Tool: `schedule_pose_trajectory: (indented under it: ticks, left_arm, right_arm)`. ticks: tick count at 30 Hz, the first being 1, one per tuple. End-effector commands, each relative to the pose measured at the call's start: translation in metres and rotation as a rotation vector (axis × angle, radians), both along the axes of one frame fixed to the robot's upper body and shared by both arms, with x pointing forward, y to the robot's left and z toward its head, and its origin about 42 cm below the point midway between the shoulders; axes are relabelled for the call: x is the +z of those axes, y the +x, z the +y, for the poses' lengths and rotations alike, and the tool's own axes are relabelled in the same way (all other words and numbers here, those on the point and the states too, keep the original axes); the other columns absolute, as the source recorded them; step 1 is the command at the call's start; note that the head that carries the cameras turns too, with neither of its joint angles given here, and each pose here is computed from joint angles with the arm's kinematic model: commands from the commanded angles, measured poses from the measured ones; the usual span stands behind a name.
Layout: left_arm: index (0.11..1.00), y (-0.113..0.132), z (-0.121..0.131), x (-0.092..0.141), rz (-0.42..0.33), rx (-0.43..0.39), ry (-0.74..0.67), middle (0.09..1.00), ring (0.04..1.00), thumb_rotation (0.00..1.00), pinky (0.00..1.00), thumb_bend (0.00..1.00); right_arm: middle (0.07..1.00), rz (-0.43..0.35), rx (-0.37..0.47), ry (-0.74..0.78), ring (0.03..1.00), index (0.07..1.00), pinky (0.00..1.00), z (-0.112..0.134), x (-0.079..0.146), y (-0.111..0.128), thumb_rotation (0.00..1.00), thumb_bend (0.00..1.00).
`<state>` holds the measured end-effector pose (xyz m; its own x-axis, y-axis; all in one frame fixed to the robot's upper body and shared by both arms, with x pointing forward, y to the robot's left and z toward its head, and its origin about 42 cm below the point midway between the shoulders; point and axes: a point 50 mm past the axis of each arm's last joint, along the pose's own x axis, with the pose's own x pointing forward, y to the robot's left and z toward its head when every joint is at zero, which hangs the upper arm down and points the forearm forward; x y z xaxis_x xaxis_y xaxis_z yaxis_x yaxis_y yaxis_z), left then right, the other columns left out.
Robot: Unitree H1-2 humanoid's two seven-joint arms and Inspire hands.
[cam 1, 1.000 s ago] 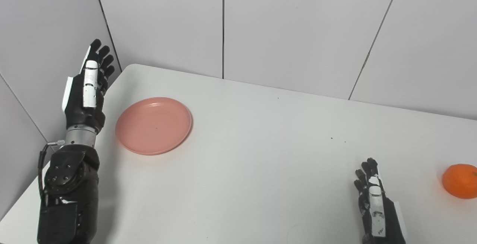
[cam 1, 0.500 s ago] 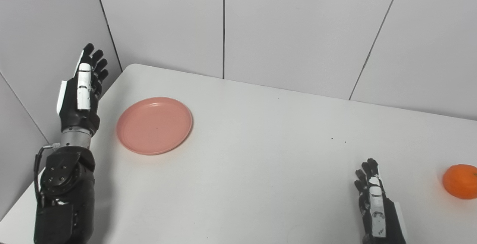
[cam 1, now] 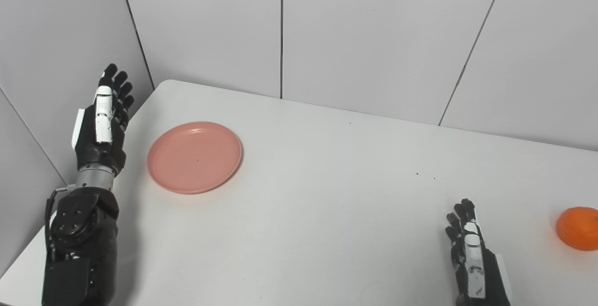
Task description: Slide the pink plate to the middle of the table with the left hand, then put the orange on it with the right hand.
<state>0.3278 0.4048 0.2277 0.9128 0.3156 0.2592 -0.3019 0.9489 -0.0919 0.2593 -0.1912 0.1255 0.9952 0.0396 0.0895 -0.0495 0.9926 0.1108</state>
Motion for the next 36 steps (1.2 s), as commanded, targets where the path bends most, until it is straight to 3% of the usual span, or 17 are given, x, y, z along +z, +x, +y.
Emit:
schedule_pose_trajectory:
  ticks: [1,17,25,36]
  left_arm:
    - [0.959,0.001,0.007,0.015,-0.058,-0.007,0.041,0.978,0.986,1.00,1.00,0.37]
    - [0.957,0.010,0.017,-0.012,0.016,-0.006,-0.002,0.962,0.959,1.00,0.97,0.34]
    - [0.939,0.010,0.026,-0.025,0.037,-0.009,-0.014,0.948,0.945,0.90,0.95,0.38]
    - [0.902,0.009,0.034,-0.040,0.060,0.005,-0.067,0.918,0.916,0.87,0.90,0.36]
  right_arm:
    - [0.985,-0.081,-0.002,0.004,0.973,0.988,1.00,-0.001,0.013,0.002,1.00,0.20]
    - [0.985,-0.073,-0.002,0.013,0.973,0.987,1.00,-0.002,0.013,0.002,1.00,0.20]
    - [0.990,-0.076,-0.002,0.005,0.978,0.994,1.00,-0.003,0.013,0.001,1.00,0.18]
    - [0.987,-0.078,0.001,-0.003,0.974,0.992,1.00,-0.004,0.013,0.001,1.00,0.18]
